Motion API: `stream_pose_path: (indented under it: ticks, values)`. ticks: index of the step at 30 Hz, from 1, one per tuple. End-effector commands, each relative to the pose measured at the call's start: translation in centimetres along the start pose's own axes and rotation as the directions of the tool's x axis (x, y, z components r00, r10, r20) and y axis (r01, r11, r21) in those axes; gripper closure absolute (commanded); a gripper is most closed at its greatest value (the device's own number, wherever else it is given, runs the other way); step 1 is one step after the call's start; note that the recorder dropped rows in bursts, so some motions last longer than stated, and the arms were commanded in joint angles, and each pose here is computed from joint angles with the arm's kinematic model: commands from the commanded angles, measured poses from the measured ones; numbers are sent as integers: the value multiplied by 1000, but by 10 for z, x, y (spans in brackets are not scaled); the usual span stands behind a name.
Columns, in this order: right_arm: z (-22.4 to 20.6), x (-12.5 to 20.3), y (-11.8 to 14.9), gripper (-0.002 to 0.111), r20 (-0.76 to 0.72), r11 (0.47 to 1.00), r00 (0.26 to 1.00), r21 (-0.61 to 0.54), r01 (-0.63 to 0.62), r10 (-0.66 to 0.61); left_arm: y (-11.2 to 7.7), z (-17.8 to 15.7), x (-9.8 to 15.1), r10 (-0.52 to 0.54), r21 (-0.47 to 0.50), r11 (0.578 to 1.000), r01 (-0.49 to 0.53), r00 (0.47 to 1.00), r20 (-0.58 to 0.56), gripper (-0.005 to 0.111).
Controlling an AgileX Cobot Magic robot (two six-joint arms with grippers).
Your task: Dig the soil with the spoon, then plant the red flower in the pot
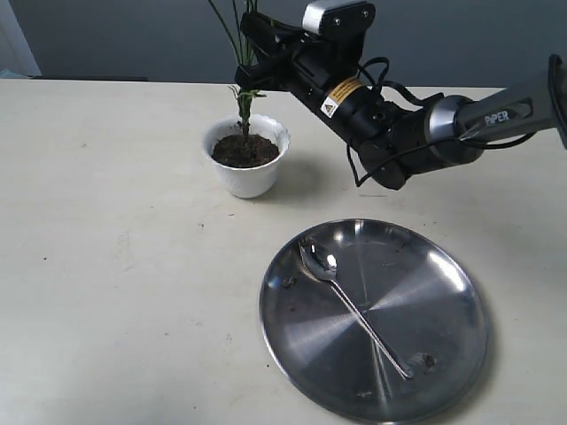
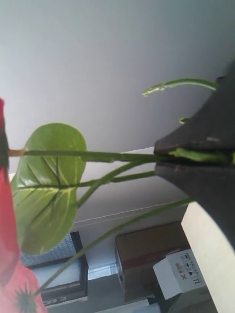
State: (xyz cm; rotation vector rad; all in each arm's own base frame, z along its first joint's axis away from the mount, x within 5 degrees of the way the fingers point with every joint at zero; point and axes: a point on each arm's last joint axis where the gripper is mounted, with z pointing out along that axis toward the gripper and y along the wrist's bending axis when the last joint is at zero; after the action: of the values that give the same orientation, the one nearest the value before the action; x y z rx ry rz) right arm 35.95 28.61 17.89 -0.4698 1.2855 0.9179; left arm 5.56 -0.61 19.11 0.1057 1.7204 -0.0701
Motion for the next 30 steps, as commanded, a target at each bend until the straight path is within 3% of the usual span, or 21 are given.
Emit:
stream_pose_path:
  ticks: [1, 6, 12, 17, 30]
  values:
    - [0, 4, -3, 108, 5, 1000, 1000, 3, 5, -5, 0, -1, -1, -3, 3, 1000, 3, 1000, 7, 106]
    - [-3, 23, -3, 108, -53, 1000, 999, -28, 2, -4, 0, -1, -1, -3, 3, 1000, 3, 1000, 7, 106]
    - [-11, 58, -10, 108, -122, 995, 987, 0, -102, 101, 0, -1, -1, -3, 3, 1000, 3, 1000, 7, 106]
    - [-13, 63, -4, 108, -169, 990, 979, -56, -127, 116, 0, -1, -1, -3, 3, 1000, 3, 1000, 7, 106]
    - [-29, 79, -4, 108, -268, 988, 952, -9, -156, 148, 0, -1, -1, -3, 3, 1000, 3, 1000, 7, 106]
